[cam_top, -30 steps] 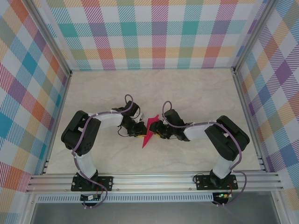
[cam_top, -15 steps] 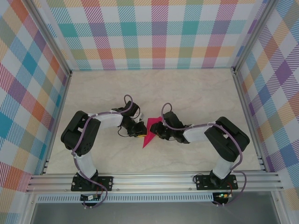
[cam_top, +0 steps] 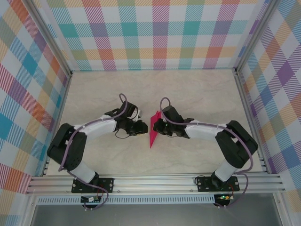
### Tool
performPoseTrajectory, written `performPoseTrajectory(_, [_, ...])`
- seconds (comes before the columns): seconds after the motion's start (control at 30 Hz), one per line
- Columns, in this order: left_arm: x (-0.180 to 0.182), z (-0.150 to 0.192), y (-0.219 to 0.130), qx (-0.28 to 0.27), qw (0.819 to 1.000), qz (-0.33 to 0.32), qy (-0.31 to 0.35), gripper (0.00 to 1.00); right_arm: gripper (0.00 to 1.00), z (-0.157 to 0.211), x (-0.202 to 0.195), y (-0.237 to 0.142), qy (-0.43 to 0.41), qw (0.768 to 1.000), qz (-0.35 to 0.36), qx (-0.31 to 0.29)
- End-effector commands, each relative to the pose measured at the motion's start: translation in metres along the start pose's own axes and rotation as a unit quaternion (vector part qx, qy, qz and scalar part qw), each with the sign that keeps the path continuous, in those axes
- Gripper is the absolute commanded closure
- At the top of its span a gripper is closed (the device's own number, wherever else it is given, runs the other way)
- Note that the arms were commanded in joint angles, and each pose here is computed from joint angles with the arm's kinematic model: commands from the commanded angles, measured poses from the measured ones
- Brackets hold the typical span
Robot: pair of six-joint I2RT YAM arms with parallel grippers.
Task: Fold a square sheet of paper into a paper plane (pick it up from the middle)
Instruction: Turn over the paper at the center of the table.
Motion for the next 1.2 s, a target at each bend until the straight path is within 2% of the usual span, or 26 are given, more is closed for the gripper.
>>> performPoseTrajectory(0.0, [0.009,0.001,-0.032,-0.073,0.996,-0.053,-0.001,0.72,0.9,-0.005,-0.004,-0.043,-0.075,0.994,0.081,-0.008])
performPoseTrajectory(0.07, [0.02,0.002,-0.051,-0.121,0.988,-0.091,-0.007,0.71,0.88,-0.009,-0.015,-0.067,-0.087,0.984,0.157,-0.01])
performPoseTrajectory(0.13, [0.028,0.005,-0.068,-0.159,0.981,-0.106,-0.012,0.69,0.87,-0.015,-0.033,-0.097,-0.094,0.956,0.279,-0.012])
performPoseTrajectory(0.2, [0.036,0.01,-0.084,-0.197,0.973,-0.116,-0.018,0.65,0.87,-0.02,-0.045,-0.122,-0.116,0.913,0.391,-0.002])
performPoseTrajectory(0.27, [0.047,0.016,-0.096,-0.228,0.964,-0.13,-0.033,0.61,0.88,-0.02,-0.051,-0.133,-0.13,0.872,0.472,0.017])
performPoseTrajectory(0.4, [0.068,0.026,-0.121,-0.292,0.94,-0.16,-0.07,0.49,0.88,-0.011,-0.044,-0.114,-0.157,0.817,0.552,0.059])
performPoseTrajectory(0.53, [0.078,0.034,-0.145,-0.342,0.919,-0.176,-0.086,0.43,0.88,0.002,-0.033,-0.065,-0.175,0.795,0.572,0.099])
performPoseTrajectory(0.6, [0.08,0.038,-0.156,-0.362,0.912,-0.174,-0.088,0.4,0.88,0.011,-0.025,-0.035,-0.177,0.8,0.562,0.117])
performPoseTrajectory(0.77, [0.084,0.044,-0.164,-0.374,0.906,-0.175,-0.09,0.38,0.87,0.033,-0.001,0.028,-0.172,0.836,0.498,0.156])
performPoseTrajectory(0.83, [0.084,0.045,-0.161,-0.368,0.909,-0.174,-0.09,0.38,0.83,0.039,0.007,0.045,-0.165,0.851,0.468,0.171])
performPoseTrajectory(0.9, [0.083,0.045,-0.157,-0.359,0.913,-0.173,-0.088,0.37,0.75,0.044,0.02,0.056,-0.166,0.873,0.419,0.184])
performPoseTrajectory(1.03, [0.078,0.042,-0.149,-0.34,0.923,-0.164,-0.077,0.36,0.48,0.042,0.048,0.041,-0.165,0.92,0.317,0.162])
performPoseTrajectory(1.17, [0.073,0.039,-0.142,-0.325,0.931,-0.152,-0.069,0.34,0.39,0.036,0.075,0.007,-0.175,0.955,0.21,0.115])
Point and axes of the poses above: each hand's point on the last joint's axis, 136 mm out from that joint toward the fingers, its own y axis out along the fingers, its own x axis along the line the jaws close on, z = x × y, the point moved 4 cm from there along -y, back along the fingers, and after that the axes turned 3 degrees about -y, right-handed, at the moved point
